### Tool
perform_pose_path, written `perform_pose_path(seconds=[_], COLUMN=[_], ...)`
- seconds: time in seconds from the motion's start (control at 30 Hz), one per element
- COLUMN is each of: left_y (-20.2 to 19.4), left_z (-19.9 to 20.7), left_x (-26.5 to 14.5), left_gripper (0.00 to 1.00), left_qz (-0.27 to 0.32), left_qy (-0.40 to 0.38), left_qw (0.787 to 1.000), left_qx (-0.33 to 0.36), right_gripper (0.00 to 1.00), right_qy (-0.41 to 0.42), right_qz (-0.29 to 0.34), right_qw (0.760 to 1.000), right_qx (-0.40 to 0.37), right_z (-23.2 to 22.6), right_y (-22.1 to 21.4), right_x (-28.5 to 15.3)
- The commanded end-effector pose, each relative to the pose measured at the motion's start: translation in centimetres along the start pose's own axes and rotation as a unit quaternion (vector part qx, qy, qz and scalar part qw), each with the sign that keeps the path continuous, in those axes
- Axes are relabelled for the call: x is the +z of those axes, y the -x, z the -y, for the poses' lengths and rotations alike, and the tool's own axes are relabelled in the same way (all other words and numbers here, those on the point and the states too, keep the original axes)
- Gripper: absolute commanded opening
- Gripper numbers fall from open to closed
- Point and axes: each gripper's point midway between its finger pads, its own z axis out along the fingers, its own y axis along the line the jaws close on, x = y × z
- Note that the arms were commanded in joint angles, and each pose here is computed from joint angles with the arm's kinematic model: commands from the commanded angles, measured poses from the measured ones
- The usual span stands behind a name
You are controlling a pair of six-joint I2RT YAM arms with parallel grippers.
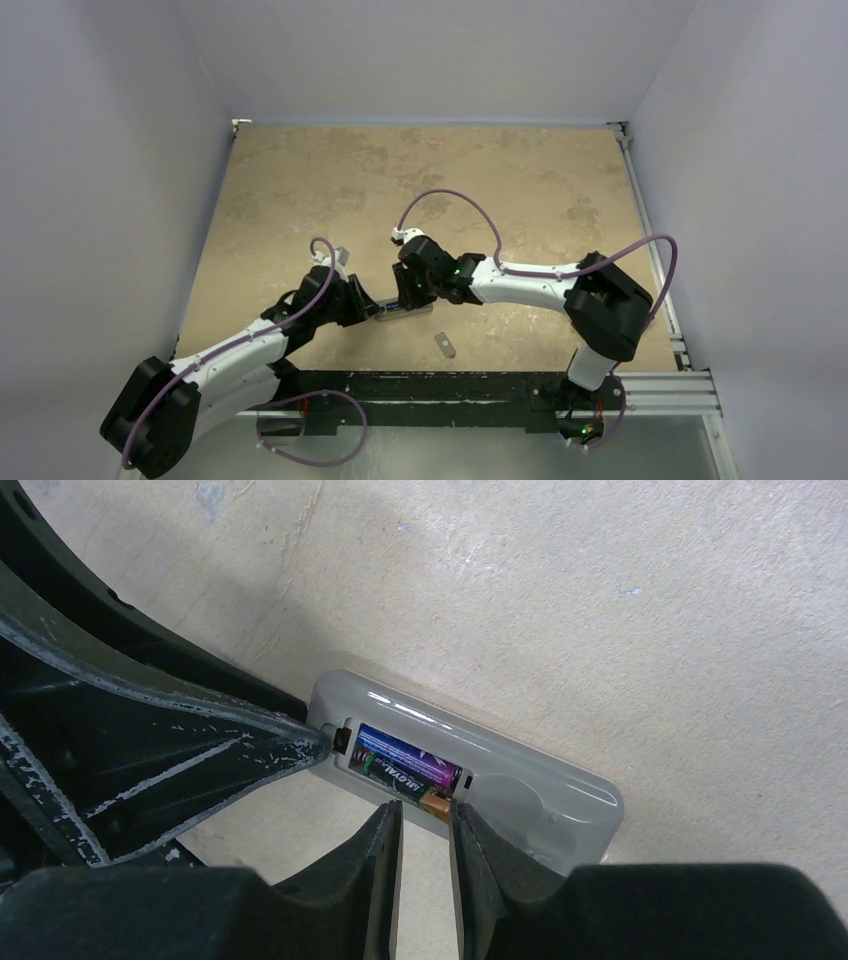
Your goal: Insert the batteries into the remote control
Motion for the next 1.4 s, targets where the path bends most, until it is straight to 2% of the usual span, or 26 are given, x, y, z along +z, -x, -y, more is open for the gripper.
perform_pose_path(seconds=[0.0, 0.77, 1.37], left_y=[0.6, 0.6, 0.8], left_z=[0.7, 0.9, 1.0], left_x=[0.2, 0.1, 0.1], left_gripper=[0.23, 0.22, 0.22], left_qz=[0.011, 0.013, 0.015], left_qy=[-0.018, -0.020, -0.021], left_qw=[1.000, 1.000, 1.000], left_qx=[0.005, 0.004, 0.006], right_gripper=[0.30, 0.26, 0.18], right_qy=[0.008, 0.020, 0.025], right_qz=[0.012, 0.003, -0.015], right_qw=[1.000, 1.000, 1.000], right_qx=[0.010, 0.013, 0.011], right_z=[-0.3, -0.5, -0.5], right_y=[0.7, 0.0, -1.0], right_x=[0.2, 0.7, 1.5])
